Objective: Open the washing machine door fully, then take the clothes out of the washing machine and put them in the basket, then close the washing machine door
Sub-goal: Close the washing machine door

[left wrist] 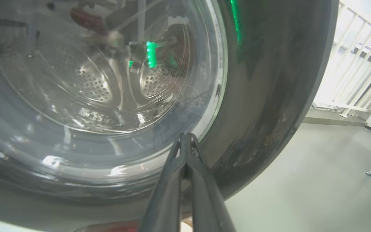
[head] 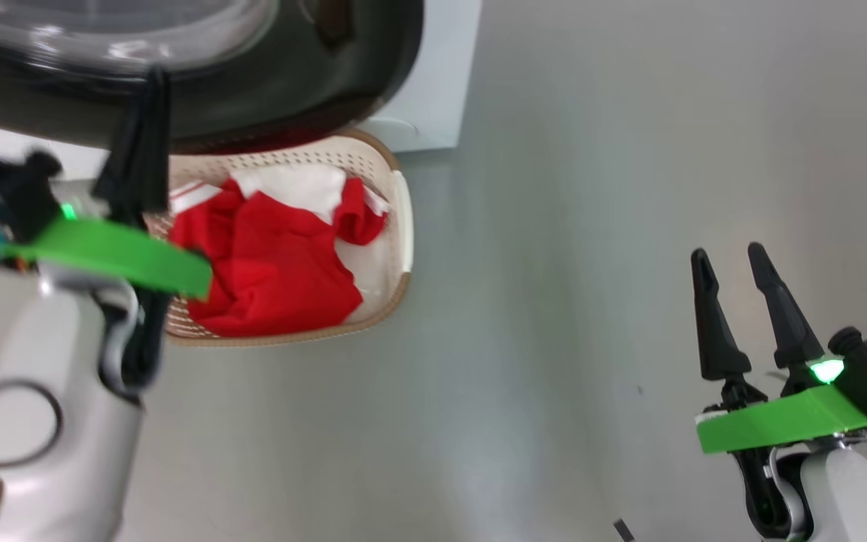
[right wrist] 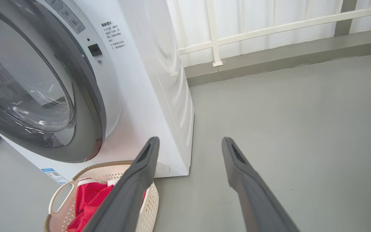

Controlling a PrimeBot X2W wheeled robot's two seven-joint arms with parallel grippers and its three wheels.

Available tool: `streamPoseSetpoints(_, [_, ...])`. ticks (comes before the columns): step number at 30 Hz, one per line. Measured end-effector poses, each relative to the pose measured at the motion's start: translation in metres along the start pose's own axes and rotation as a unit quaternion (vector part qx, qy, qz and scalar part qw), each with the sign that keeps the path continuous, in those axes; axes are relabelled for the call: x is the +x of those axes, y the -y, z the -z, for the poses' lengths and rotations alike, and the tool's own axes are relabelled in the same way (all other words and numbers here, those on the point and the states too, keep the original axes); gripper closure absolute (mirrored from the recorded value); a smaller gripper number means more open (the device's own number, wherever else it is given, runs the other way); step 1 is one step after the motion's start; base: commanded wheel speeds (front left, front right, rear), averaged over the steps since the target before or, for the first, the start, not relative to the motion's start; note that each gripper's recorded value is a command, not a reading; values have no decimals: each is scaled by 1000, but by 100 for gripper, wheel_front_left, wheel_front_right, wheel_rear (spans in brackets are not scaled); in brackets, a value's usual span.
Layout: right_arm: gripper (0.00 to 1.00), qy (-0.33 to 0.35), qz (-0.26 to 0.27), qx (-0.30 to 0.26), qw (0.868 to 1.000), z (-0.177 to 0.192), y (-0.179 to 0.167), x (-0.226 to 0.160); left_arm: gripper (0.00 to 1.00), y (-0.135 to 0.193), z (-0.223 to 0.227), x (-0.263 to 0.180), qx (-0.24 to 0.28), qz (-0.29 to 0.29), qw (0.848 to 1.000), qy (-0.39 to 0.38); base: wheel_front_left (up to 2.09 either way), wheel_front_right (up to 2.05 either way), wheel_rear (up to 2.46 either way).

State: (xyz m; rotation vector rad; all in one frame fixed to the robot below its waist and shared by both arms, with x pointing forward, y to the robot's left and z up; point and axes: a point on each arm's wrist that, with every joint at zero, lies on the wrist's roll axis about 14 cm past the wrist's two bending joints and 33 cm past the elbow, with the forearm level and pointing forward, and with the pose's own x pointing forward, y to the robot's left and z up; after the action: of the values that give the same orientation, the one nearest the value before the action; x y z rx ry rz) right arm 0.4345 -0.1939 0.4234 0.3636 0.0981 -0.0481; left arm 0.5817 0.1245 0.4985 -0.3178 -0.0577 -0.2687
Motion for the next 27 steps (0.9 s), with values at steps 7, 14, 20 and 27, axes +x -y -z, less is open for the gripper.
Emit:
streamPoseSetpoints(7, [0, -1, -14, -3, 1000, -2, -11, -9, 62, -22, 5, -55, 8, -52, 998, -17, 0, 0, 0])
streamPoseSetpoints(14, [0, -6, -26, -9, 1000, -2, -19, -25, 42, -33, 3, -105, 33, -84, 996, -28, 0, 0, 0])
streamPoseSetpoints(20, [0, -4, -31, -8, 999, -5, -24, -38, 5, -41, 0, -143, 47, -111, 992, -33, 0, 0, 0])
streamPoseSetpoints(27, [0, -1, -38, -8, 999, -9, -28, -54, 0, -53, -4, -187, 50, -149, 987, -33, 0, 0, 0])
